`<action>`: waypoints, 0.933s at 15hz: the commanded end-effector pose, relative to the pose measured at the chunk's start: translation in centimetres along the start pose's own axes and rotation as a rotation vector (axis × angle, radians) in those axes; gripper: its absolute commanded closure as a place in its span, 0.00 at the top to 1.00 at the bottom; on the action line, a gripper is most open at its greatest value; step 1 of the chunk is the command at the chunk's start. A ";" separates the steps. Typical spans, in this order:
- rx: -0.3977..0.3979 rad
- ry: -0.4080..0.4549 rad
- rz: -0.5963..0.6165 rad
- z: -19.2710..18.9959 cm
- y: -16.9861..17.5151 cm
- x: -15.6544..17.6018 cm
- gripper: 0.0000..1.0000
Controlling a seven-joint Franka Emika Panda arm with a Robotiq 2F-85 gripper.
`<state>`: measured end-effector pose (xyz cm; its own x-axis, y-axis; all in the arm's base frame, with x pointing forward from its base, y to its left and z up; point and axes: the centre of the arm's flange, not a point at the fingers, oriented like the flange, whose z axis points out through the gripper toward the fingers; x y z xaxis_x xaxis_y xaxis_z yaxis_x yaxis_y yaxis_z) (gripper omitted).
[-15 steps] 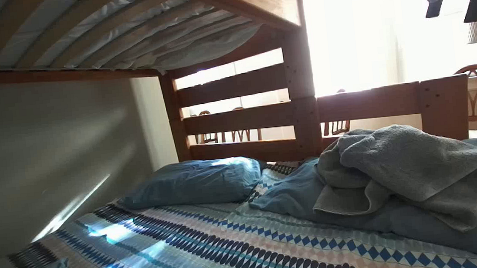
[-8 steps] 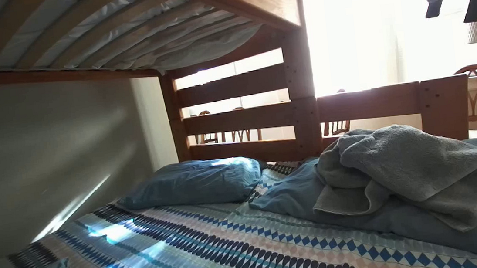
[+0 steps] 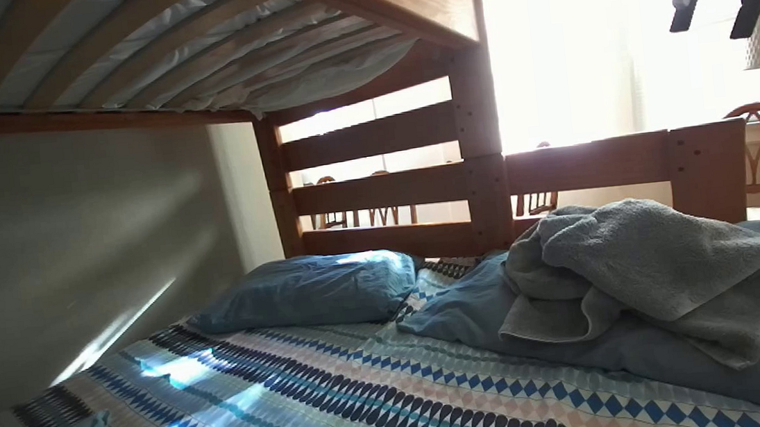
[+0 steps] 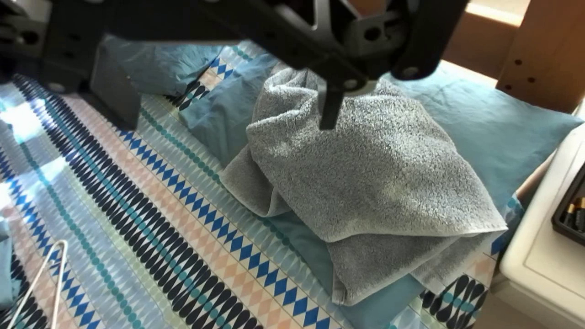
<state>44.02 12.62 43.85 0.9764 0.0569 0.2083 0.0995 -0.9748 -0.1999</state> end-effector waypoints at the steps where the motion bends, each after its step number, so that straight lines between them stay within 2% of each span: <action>1: 0.001 0.113 0.066 2.2 1.2 2.9 1.00; 3: -0.013 0.164 0.112 3.9 1.6 4.6 1.00; 5: -0.010 0.163 0.135 6.3 1.3 5.7 1.00; 8: -0.025 0.110 0.101 11.0 -1.2 6.9 1.00; 11: -0.033 0.005 0.015 15.6 -4.8 7.2 1.00; 13: -0.006 -0.057 -0.025 17.1 -6.5 6.8 1.00; 14: -0.013 -0.012 0.002 15.8 -4.9 5.0 1.00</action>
<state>51.48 21.14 30.68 0.9790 0.0582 0.1954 0.0956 -0.9776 -0.1875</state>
